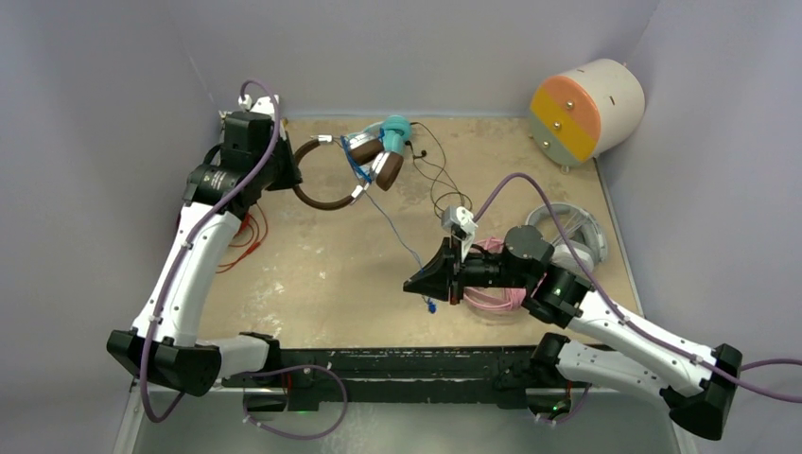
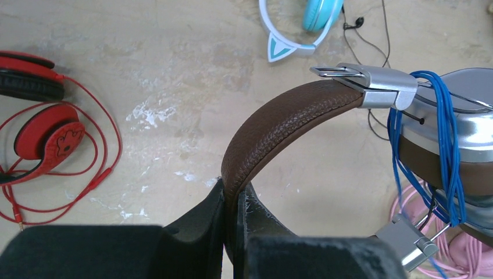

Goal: Wrap the headphones
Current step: Wrap the headphones cable around the headphones.

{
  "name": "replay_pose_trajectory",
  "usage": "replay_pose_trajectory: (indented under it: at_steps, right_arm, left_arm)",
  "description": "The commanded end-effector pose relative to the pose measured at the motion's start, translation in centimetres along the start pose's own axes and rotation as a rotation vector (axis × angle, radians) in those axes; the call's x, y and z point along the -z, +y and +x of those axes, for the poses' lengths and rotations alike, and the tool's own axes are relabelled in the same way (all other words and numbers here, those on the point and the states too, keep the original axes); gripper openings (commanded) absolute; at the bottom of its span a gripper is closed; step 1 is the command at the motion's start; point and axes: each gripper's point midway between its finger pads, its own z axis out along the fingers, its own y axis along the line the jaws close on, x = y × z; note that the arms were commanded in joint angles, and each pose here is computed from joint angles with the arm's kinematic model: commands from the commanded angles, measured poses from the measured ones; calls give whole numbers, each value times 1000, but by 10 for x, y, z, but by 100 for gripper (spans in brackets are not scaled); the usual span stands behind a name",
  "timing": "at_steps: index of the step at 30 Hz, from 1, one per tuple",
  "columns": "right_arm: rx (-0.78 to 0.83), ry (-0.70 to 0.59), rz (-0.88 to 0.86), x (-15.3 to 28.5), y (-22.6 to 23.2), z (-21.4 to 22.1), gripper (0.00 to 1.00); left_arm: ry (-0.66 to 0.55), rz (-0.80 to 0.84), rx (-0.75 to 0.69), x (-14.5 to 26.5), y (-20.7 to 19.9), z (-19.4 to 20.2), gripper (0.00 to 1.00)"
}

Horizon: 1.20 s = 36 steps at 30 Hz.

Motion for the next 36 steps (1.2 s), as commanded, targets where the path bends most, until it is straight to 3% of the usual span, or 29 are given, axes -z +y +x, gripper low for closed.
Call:
replay_pose_trajectory:
  at_steps: [1,10,18,23,28,36]
  right_arm:
    - [-5,49,-10,8,15,-15,0]
    - [17,204,170,16,-1,-36,0]
    - [84,234,318,30,-14,-65,0]
    - [116,266,402,36,-29,-67,0]
    - [154,308,492,40,-48,-66,0]
    - [164,352,540,35,-68,-59,0]
  left_arm:
    - [-83,12,10,-8,-2,-16,0]
    - [37,-9,-34,-27,-3,34,0]
    - [76,0,-156,-33,-27,78,0]
    - [4,67,-339,-19,-55,88,0]
    - [-12,6,-530,-15,-61,107,0]
    - [-46,-23,-692,-12,-72,124,0]
